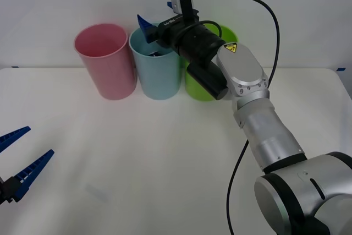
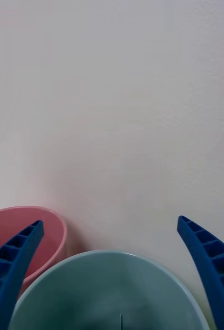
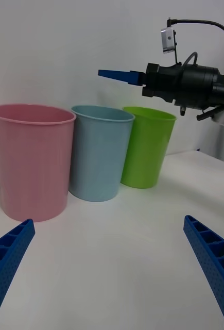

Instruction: Grasp the object on the table and drop it into the matching bin: aluminum can to the light blue bin, PET bottle to the pink bin.

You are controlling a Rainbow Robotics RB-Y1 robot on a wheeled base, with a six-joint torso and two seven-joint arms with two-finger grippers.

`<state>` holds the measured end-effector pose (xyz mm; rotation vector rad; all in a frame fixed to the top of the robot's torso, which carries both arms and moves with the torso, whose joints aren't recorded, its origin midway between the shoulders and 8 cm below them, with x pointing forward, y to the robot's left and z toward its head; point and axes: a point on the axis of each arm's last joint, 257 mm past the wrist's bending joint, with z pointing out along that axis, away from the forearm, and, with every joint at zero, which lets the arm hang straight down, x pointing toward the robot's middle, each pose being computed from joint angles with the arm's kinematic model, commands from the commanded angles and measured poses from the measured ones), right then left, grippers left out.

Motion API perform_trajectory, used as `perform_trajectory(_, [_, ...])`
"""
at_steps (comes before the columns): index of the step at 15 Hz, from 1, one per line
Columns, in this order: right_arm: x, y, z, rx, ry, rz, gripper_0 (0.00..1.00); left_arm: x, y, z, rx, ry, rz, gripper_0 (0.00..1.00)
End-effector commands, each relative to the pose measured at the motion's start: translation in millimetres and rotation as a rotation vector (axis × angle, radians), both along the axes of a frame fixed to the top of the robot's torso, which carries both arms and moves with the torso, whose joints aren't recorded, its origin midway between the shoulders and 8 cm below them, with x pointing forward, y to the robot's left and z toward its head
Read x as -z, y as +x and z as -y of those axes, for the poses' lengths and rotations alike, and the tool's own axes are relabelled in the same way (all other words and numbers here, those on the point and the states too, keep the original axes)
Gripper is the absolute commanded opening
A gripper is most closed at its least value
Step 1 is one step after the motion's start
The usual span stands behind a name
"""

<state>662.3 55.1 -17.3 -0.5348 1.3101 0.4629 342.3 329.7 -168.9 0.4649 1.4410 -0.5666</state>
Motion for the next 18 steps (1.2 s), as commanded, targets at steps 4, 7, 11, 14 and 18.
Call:
perform_trajectory(4, [4.3,-18.6,-13.3,-0.101,0.011,-0.005,1.00,0.0,0.0,0.0,0.000,0.000,0.000,1.00])
perform_trajectory(7, [4.3,-29.6,4.1,-0.097,0.009,0.028,1.00,0.0,0.0,0.0,0.000,0.000,0.000,1.00])
perform_trajectory(11, [12.7,-49.3,28.1,-0.091,-0.015,0.063,1.00,0.0,0.0,0.0,0.000,0.000,0.000,1.00])
perform_trajectory(14, [25.8,-66.8,47.9,-0.089,-0.032,0.070,1.00,0.0,0.0,0.0,0.000,0.000,0.000,1.00])
perform_trajectory(18, [43.3,-96.0,74.9,-0.091,-0.059,0.078,1.00,0.0,0.0,0.0,0.000,0.000,0.000,1.00])
